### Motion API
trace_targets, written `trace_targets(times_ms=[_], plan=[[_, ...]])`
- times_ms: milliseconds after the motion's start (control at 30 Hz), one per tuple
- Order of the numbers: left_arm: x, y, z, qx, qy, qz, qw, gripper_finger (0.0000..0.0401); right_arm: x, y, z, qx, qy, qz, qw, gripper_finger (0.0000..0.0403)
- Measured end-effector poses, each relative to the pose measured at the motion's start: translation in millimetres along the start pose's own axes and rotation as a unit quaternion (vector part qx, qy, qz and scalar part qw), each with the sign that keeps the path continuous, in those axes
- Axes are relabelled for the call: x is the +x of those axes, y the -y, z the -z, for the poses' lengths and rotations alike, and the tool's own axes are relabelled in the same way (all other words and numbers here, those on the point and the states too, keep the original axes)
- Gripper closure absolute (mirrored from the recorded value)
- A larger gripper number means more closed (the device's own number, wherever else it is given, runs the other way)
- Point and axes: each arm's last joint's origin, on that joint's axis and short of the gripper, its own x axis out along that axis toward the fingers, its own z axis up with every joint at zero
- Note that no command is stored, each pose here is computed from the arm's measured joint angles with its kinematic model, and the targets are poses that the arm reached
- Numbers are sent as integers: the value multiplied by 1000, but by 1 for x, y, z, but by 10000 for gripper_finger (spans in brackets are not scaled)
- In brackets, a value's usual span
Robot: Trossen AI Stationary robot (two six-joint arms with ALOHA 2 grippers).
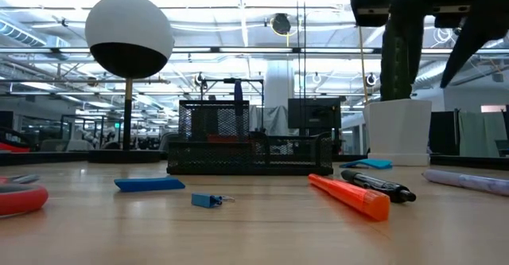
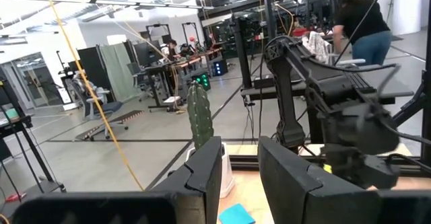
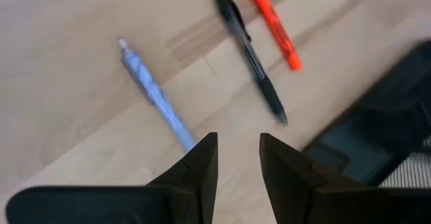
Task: Pick and place office supplies into organizer
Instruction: Put the purple pen into the black desk organizer
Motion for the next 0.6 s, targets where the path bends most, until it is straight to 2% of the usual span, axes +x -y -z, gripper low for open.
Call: trace_targets(times_ms=[600], plan=[[0,0,0,0,0,0,1000,297,34,-11,-5,-158,-65,-58,983,303]])
